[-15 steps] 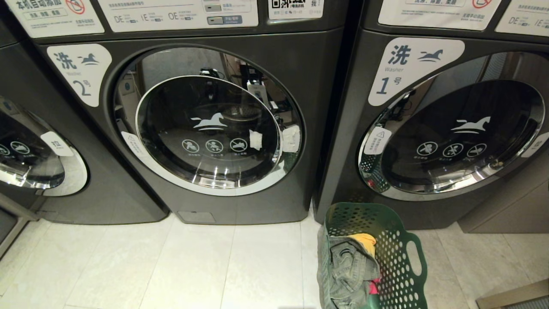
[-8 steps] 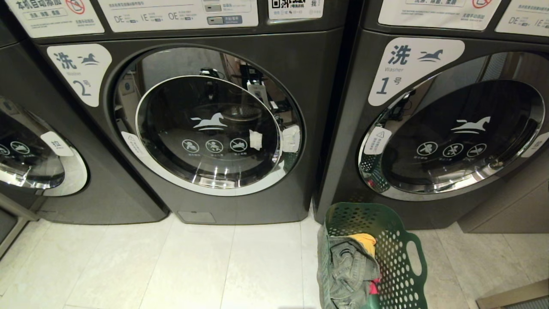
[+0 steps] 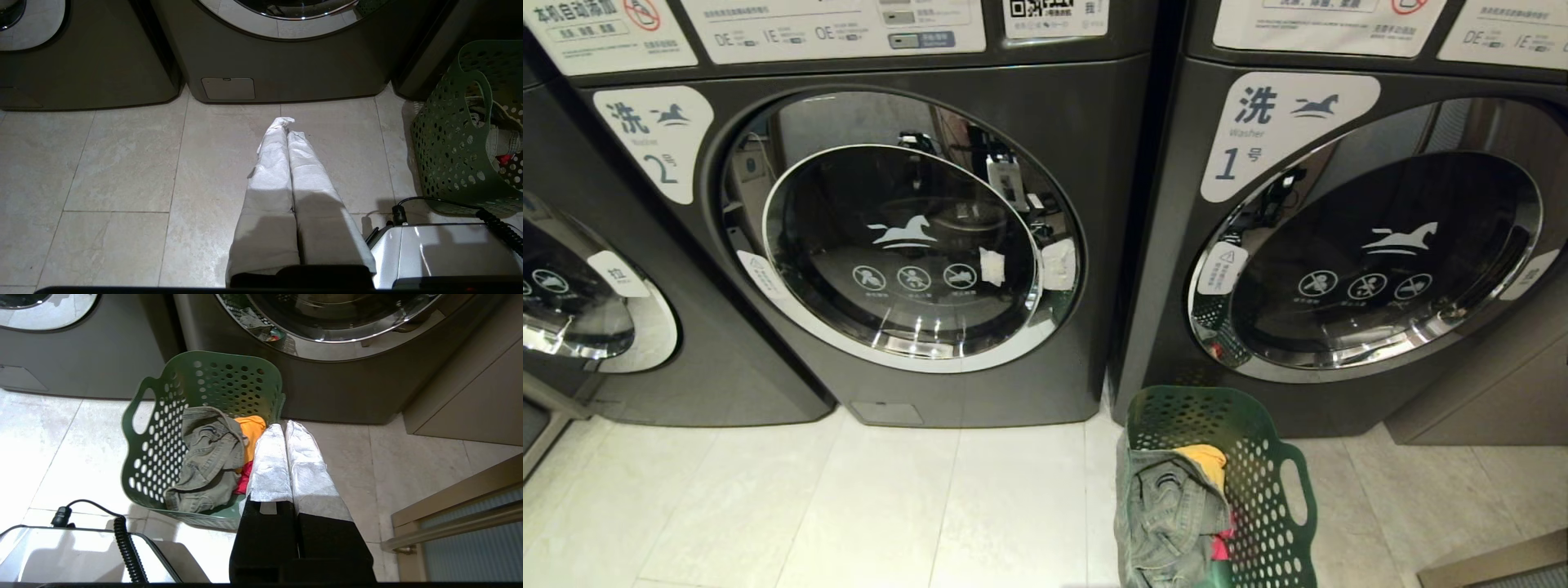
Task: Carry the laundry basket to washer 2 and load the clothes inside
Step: Open the lid of the washing machine
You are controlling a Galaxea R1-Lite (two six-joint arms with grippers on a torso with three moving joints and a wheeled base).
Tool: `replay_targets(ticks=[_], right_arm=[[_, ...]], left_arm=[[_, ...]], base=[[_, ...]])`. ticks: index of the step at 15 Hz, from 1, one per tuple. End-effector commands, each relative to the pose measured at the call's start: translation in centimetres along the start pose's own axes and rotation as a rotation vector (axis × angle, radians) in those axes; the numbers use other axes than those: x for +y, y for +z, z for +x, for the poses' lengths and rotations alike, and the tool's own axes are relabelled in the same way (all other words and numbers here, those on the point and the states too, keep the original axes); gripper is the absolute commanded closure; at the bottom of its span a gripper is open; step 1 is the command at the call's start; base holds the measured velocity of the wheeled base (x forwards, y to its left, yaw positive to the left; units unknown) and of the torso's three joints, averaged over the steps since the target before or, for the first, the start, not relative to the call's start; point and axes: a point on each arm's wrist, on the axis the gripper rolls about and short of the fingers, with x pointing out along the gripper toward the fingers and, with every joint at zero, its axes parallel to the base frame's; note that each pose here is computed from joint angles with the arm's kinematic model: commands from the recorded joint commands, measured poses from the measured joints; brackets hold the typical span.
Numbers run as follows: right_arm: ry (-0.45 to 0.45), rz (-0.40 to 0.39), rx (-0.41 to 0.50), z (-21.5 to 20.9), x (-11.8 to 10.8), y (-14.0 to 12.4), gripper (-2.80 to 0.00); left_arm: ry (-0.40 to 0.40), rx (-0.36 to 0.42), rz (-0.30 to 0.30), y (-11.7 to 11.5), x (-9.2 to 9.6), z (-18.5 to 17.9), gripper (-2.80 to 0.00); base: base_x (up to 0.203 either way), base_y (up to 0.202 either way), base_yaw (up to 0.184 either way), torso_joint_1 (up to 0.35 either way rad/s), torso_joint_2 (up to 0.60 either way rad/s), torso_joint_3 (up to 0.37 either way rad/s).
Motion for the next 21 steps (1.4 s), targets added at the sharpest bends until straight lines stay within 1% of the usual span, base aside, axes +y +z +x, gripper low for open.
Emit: replay_targets(ticks=[1, 12, 13, 21], right_arm=[[0.000, -0.002, 0.001, 0.00, 0.00, -0.01, 0.00], [0.000, 0.002, 0.001, 0.00, 0.00, 0.03, 0.00], [0.000, 0.002, 0.000, -0.01, 0.00, 0.03, 0.00], [0.000, 0.009, -0.001, -0.01, 0.00, 0.03, 0.00]], left_arm=[[-0.001, 0.001, -0.001, -0.01, 0.00, 0.00, 0.00], [-0.001, 0.001, -0.004, -0.01, 0.00, 0.00, 0.00], [0.000, 0.001, -0.004, 0.00, 0.00, 0.00, 0.00], [0.001, -0.001, -0.004, 0.00, 0.01, 0.00, 0.00]], base=[[0.000, -0.196, -0.001, 0.002, 0.00, 0.002], [0.000, -0.190, 0.000, 0.002, 0.00, 0.002], [0.000, -0.101, -0.003, 0.002, 0.00, 0.006], [0.000, 0.000, 0.000, 0.000, 0.00, 0.000]])
